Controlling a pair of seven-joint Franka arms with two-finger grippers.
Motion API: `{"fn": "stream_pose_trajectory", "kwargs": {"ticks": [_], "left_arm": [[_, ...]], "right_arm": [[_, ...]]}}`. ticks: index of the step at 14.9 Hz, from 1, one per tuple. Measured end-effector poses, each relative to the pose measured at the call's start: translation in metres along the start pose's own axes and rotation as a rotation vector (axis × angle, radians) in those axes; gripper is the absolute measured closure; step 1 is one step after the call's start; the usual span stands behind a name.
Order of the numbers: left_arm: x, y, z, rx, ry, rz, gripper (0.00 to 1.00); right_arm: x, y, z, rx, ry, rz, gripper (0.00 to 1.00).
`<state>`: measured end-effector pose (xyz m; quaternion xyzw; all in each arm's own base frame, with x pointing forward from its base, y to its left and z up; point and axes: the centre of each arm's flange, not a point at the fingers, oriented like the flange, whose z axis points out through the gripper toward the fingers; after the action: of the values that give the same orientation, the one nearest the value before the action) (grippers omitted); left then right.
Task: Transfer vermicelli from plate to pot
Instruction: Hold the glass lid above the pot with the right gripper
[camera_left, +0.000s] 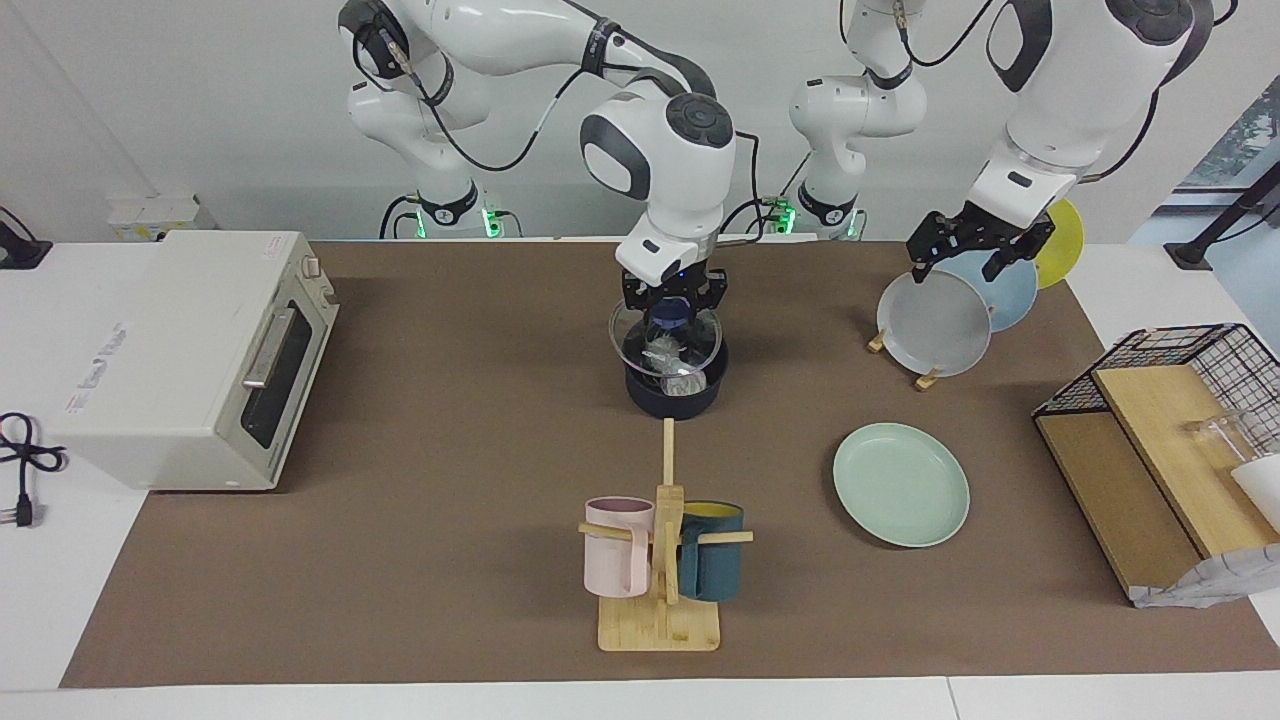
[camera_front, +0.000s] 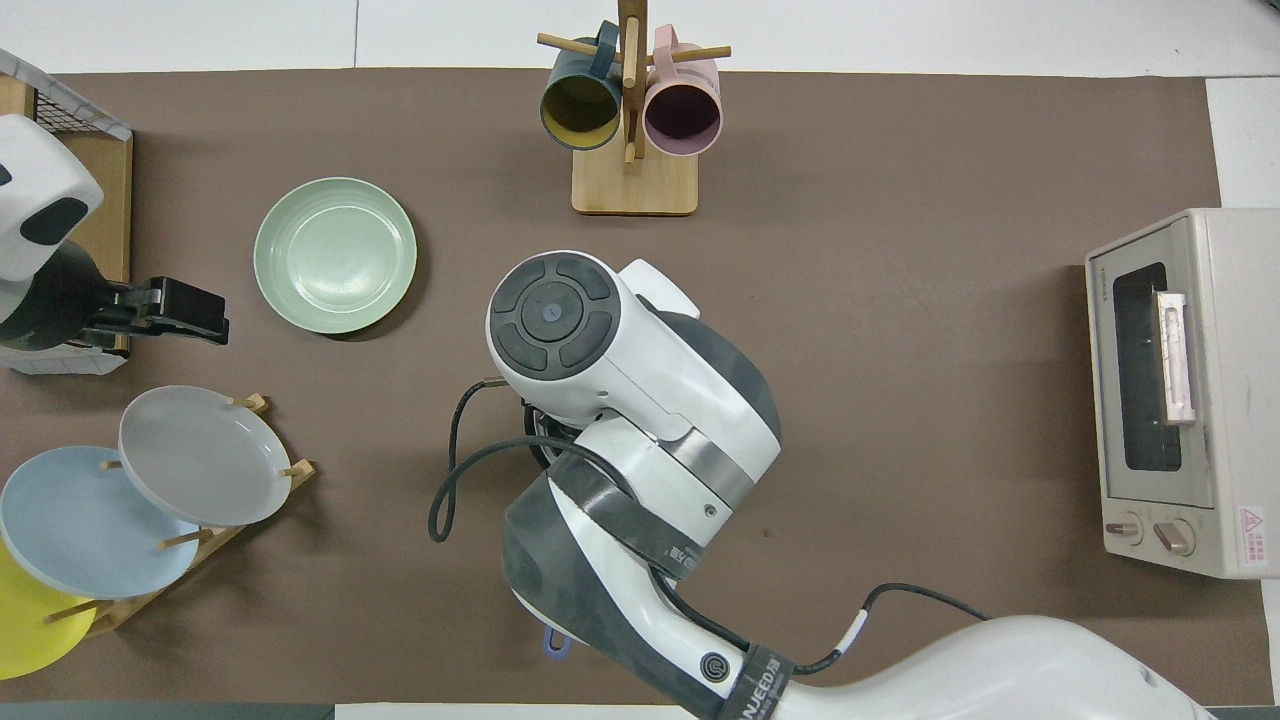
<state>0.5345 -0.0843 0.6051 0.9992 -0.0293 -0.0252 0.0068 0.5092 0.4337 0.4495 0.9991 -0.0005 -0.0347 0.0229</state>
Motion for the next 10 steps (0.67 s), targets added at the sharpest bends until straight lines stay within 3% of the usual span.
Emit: {"fn": "stream_pose_trajectory", "kwargs": {"ticks": [10], "left_arm": [[0.000, 0.001, -0.001, 0.000, 0.002, -0.001, 0.00]], "right_arm": [[0.004, -0.019, 0.025, 0.041, 0.003, 0.043, 0.33]]}}
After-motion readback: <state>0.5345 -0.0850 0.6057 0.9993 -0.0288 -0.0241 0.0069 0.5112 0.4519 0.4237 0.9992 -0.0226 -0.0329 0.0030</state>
